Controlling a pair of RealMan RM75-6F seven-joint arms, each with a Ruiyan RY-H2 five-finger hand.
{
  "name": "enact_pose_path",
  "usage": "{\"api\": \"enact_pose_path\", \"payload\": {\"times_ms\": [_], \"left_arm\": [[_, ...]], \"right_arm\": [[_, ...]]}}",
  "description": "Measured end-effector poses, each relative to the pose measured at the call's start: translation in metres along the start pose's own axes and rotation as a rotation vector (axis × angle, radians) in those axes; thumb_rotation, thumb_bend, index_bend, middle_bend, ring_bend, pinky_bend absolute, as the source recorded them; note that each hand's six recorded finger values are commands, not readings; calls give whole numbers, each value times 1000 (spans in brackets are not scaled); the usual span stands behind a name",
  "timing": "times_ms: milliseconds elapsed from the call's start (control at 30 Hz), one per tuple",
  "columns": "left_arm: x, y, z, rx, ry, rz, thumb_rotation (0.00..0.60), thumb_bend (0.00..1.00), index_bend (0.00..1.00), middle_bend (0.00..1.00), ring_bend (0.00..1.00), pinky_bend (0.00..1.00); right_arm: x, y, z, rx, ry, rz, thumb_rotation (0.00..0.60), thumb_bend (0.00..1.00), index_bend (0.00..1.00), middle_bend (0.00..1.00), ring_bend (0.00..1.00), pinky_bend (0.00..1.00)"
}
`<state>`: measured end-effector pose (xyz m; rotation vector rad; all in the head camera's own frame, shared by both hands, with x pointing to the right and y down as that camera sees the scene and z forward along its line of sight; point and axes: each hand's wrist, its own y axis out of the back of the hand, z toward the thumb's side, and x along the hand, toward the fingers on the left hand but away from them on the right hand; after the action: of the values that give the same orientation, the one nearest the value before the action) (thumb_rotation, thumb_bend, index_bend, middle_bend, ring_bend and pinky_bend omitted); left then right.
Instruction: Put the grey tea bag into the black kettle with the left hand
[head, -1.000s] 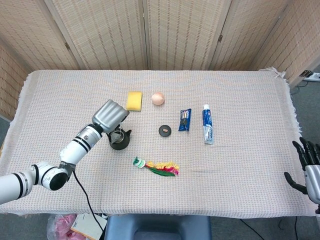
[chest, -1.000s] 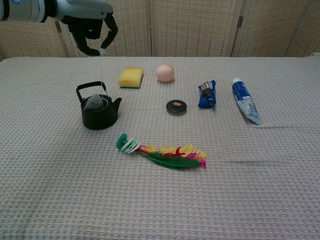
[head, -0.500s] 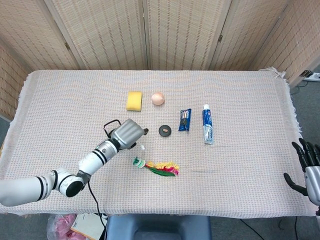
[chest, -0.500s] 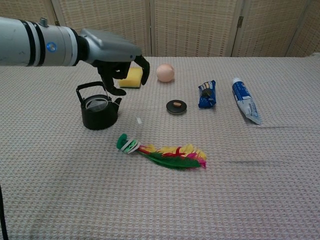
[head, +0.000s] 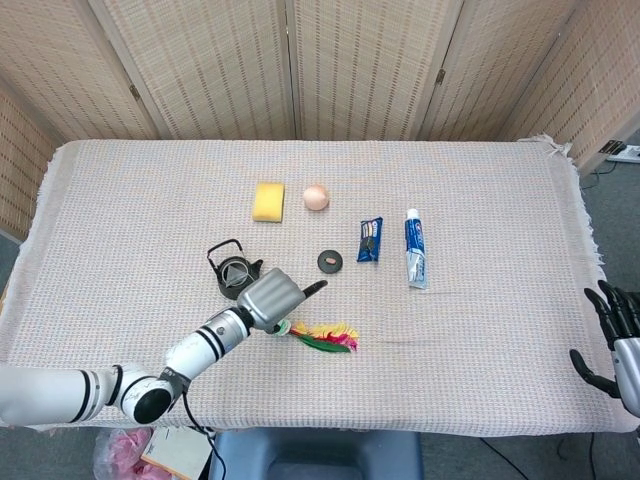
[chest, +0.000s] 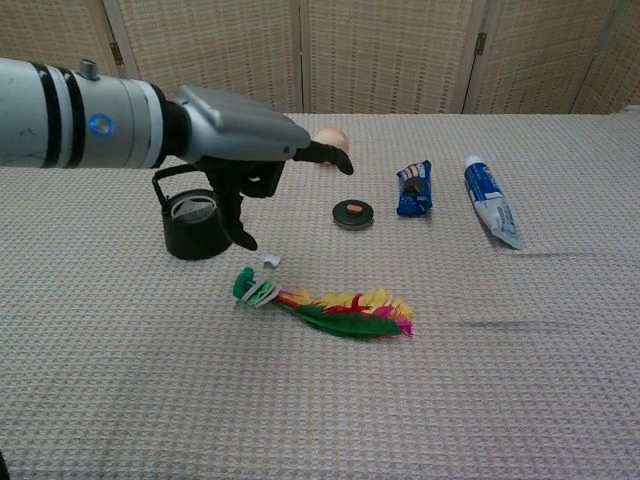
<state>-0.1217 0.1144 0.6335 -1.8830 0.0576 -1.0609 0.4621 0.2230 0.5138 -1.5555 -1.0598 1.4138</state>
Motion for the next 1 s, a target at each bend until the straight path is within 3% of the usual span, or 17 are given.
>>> {"api": "enact_pose_path", "payload": {"times_ms": [100, 233, 433, 733, 1000], "left_arm": [[-19, -8, -23, -62, 81, -39, 600, 520, 0, 1000, 1000, 1000], [-33, -23, -50, -140, 166, -84, 600, 562, 0, 1000, 1000, 1000], [-43, -48, -85, -178, 251, -170, 600, 605, 0, 1000, 1000, 1000], [-50, -80, -97, -196, 282, -256, 600, 614, 0, 1000, 1000, 1000], [-47, -82, -99, -197, 283, -259, 600, 614, 0, 1000, 1000, 1000]], "right_arm": [[3, 1, 1, -2, 10, -1, 600, 261, 0, 0, 0, 0], [5, -1, 4, 6, 25, 3, 600, 263, 0, 0, 0, 0], [5, -3, 6, 12, 22, 5, 600, 263, 0, 0, 0, 0], [3, -5, 8, 14, 26, 16, 600, 263, 0, 0, 0, 0], [3, -6, 8, 16, 23, 15, 600, 263, 0, 0, 0, 0]]}}
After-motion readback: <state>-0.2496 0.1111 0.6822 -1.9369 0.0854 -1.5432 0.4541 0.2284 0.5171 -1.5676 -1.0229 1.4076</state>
